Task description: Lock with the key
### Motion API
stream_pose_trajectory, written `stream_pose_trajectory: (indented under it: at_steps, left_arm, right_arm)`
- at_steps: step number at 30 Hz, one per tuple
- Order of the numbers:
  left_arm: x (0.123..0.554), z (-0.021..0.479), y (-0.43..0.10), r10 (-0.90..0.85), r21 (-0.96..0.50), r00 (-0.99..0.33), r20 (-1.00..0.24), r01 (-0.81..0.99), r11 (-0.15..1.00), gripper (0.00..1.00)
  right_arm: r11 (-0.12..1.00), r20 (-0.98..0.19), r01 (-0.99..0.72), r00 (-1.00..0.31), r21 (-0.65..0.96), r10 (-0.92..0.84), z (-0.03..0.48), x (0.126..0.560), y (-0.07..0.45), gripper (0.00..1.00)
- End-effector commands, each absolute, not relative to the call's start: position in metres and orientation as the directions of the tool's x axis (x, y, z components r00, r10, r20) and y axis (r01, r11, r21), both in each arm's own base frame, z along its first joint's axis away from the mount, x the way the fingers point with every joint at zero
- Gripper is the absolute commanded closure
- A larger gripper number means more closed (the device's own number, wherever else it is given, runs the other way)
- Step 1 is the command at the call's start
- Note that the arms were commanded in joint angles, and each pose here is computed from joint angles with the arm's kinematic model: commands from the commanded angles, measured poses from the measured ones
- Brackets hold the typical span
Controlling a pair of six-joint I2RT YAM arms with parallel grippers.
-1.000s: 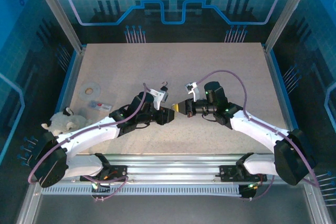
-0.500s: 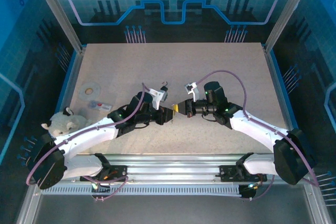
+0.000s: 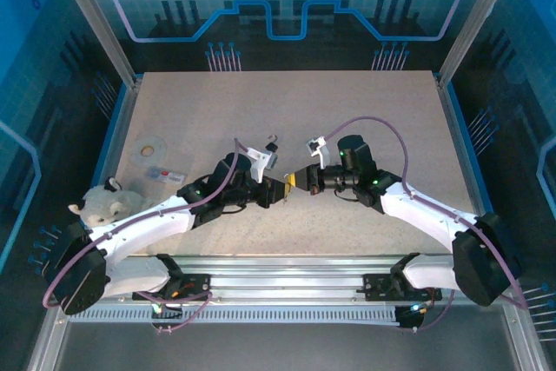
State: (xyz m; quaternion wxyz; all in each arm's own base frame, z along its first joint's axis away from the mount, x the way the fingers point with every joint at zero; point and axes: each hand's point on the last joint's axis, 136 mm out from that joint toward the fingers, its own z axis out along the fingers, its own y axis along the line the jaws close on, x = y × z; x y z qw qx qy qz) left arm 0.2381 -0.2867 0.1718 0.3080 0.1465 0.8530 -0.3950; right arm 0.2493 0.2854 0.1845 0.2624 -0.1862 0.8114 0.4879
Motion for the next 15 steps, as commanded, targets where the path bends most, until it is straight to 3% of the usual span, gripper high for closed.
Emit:
stream_pose_trajectory:
  at_steps: [1,6,15]
  left_arm:
    - [0.220,0.182,-0.296,0.050,-0.609,-0.753,-0.656,0.567,0.555,1.00]
    - [0.216,0.189,-0.295,0.030,-0.619,-0.739,-0.673,0.585,0.524,1.00]
    - [0.210,0.196,-0.293,0.021,-0.629,-0.729,-0.684,0.604,0.489,1.00]
  right_arm:
    - [0.439,-0.628,-0.575,-0.778,0.691,-0.030,0.191,0.253,0.285,1.00]
    - [0.435,-0.637,-0.582,-0.771,0.688,-0.025,0.194,0.253,0.283,0.98]
    - [0.392,-0.680,-0.626,-0.733,0.674,0.000,0.210,0.248,0.281,0.75]
